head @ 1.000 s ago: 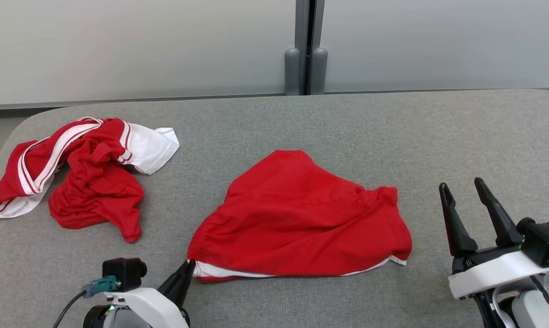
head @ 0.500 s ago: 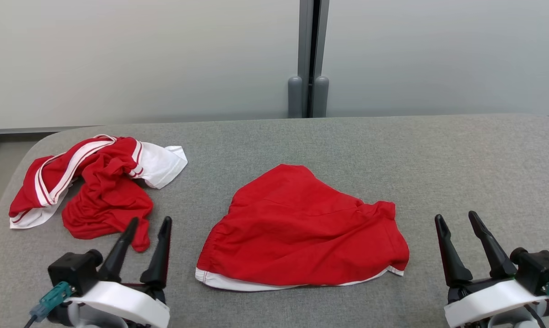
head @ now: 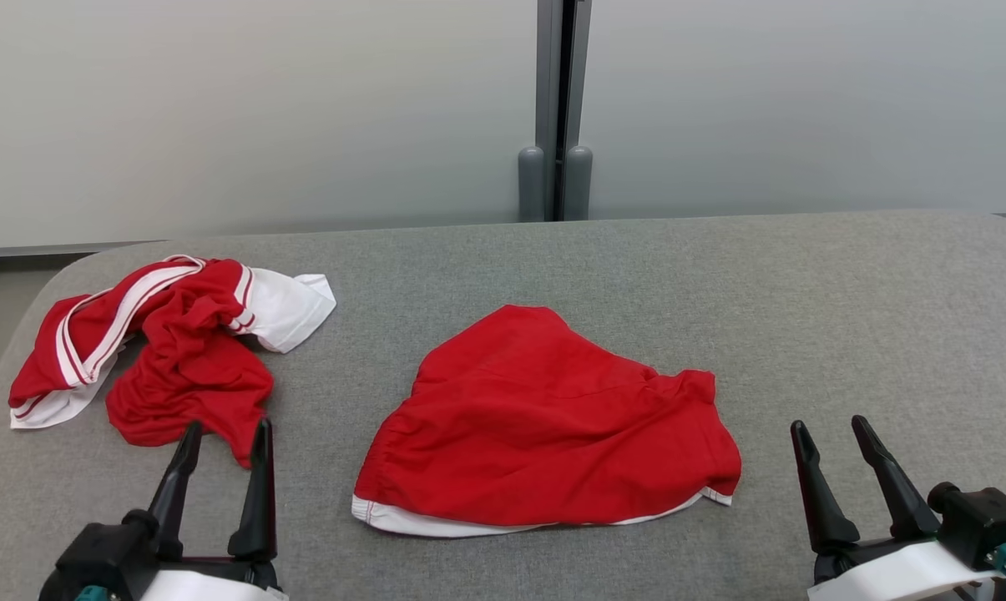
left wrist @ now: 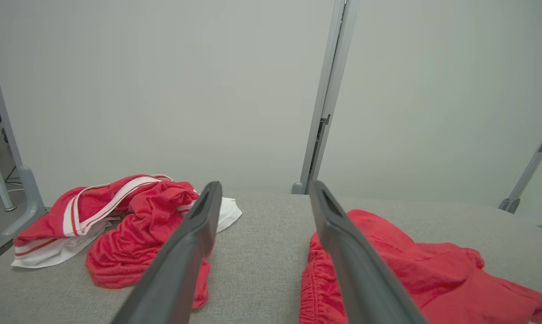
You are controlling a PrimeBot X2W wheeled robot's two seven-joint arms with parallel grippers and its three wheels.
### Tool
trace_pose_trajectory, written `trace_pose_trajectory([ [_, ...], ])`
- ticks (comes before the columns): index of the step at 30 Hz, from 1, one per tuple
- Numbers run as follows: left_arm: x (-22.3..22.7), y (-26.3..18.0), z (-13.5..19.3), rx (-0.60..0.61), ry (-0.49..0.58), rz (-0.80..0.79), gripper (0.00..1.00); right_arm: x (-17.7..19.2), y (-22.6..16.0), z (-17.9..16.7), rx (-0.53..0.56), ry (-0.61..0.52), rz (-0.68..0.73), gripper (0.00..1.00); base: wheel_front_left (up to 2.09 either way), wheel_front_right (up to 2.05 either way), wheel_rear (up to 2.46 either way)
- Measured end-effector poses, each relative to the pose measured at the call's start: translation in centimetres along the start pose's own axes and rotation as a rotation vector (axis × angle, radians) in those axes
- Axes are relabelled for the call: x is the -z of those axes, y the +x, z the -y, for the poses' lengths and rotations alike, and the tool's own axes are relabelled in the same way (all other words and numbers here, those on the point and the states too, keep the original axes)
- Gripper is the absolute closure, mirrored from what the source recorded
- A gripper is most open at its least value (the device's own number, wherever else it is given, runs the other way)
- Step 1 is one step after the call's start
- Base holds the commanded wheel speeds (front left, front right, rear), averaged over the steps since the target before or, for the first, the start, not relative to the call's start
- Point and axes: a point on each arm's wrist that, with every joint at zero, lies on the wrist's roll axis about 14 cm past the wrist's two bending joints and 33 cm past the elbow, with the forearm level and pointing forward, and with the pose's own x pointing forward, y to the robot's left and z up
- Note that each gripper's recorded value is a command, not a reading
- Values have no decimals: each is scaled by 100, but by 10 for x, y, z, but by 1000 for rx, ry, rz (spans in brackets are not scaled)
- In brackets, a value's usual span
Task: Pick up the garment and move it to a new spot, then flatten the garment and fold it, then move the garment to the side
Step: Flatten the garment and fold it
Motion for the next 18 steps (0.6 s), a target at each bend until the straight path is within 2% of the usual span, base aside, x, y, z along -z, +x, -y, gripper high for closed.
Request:
trace_pose_trajectory([
  [5,10,-3,-8,-42,-7,-15,0,1,1,0,1,-3,-2,0,0,0,0],
  [18,12,-4,-9,-45,-8,-4,0,1,0,2,6,-13,-4,0,0,0,0],
])
